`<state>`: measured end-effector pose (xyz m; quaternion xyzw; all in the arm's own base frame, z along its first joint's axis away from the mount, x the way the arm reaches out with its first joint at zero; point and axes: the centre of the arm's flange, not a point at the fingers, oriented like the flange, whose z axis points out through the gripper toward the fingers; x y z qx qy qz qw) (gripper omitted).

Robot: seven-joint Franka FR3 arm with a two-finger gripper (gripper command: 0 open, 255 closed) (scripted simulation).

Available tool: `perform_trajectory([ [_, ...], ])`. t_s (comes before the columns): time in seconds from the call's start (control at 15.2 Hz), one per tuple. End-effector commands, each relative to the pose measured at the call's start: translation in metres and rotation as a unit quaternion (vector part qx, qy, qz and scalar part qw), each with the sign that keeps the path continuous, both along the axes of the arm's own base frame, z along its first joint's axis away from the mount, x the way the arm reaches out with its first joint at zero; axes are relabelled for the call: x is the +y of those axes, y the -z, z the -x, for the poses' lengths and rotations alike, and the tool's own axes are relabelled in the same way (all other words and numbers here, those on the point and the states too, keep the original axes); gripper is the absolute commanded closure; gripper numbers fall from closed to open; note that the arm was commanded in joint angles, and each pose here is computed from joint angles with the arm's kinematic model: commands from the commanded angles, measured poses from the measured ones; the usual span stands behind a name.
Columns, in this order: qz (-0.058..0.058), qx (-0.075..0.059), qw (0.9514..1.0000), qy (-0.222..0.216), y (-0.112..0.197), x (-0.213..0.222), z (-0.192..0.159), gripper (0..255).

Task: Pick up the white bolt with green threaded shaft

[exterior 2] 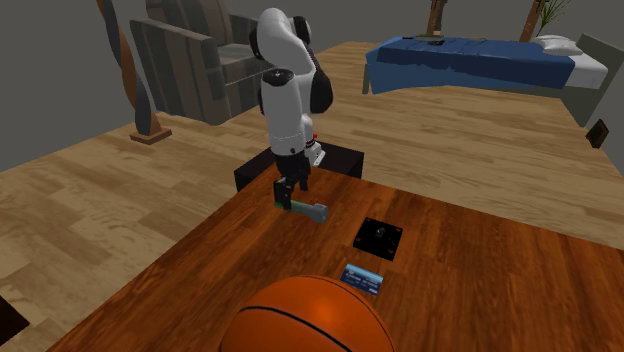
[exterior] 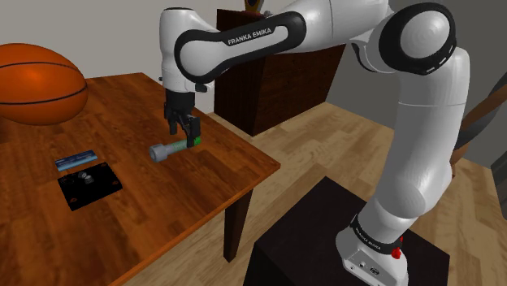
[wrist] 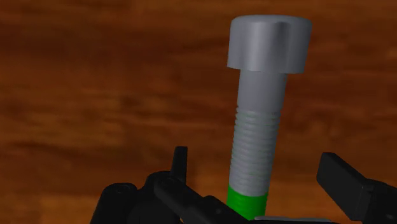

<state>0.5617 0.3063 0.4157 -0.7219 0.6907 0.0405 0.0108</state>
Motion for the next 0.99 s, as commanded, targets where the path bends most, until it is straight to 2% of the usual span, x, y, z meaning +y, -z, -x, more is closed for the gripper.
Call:
perform_trajectory([
  [0.0,0.0,0.0,1.0,0.004,0.01,0.001,-0.003,0],
  [0.4,0.0,0.0,1.0,0.004,0.034,0.001,-0.003,0],
  [0.46,0.0,0.0,1.0,0.004,0.033,0.002,-0.003,255],
  [0.92,0.0,0.0,1.0,0.004,0.033,0.0,-0.002,255],
])
